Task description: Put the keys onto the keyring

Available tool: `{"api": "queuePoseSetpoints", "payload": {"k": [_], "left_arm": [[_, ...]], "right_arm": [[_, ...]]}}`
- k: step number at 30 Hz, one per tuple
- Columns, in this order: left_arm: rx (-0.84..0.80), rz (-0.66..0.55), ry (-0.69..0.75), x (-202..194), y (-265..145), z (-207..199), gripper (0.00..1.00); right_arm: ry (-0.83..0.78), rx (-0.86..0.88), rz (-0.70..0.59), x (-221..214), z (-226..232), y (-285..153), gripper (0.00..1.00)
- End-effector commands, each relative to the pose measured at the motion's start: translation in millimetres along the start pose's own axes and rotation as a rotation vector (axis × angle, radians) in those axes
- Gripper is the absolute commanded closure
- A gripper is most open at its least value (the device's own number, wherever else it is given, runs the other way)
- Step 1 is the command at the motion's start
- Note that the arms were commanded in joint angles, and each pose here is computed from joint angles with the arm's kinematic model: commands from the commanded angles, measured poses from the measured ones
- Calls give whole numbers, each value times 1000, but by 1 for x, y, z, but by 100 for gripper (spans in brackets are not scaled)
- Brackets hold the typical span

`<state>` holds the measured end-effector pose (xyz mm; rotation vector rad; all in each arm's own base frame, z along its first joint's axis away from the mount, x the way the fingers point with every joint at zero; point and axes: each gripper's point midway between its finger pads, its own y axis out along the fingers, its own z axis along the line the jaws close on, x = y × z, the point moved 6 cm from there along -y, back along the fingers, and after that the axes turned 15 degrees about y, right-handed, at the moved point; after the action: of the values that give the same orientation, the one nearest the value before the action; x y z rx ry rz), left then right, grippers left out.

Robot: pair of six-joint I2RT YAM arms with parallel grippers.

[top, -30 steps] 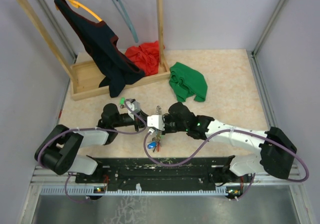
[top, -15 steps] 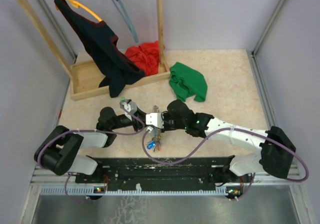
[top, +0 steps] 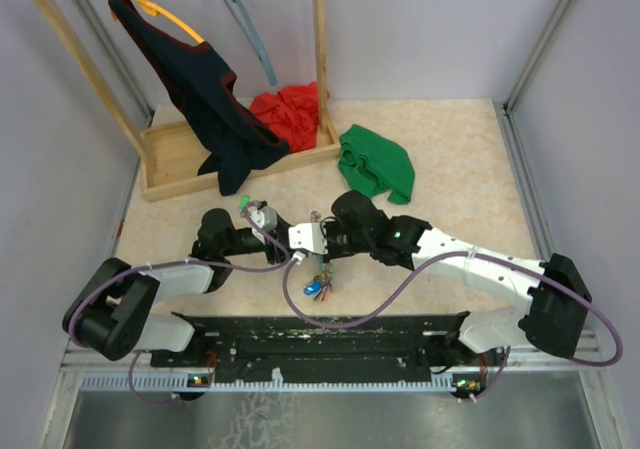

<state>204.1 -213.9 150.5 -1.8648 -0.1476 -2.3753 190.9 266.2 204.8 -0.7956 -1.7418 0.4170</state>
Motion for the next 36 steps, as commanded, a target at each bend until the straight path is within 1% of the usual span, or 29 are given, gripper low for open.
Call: {"api": "queuePoseSetpoints", "payload": {"k": [1,7,14,19,22,24,27,33,36], "left_arm": [[-68,-2,43,5,5,5,58],[-102,4,27,3,11,8,64],[-135,24,7,-3,19,5,66],[-144,32,2,-5,22,3,72],[-140,33,4,-4,23,4,79],[-135,31,5,-3,24,5,86],[-116,28,11,-1,23,6,99],[-28,4,17,4,16,6,100],[-11,-6,4,6,15,5,100]], "right_arm": [[-39,-23,-112,35,-14,-12,100],[-38,-15,-112,35,-13,-9,100],[-40,-12,-117,36,-13,-8,100],[-40,-11,-118,36,-13,-8,100],[-38,-6,-120,36,-12,-8,100],[-34,-3,-117,36,-12,-8,100],[-21,-5,-101,32,-10,-9,100],[40,-80,-38,6,-5,-21,100],[74,-73,-7,-8,2,-19,100]]}}
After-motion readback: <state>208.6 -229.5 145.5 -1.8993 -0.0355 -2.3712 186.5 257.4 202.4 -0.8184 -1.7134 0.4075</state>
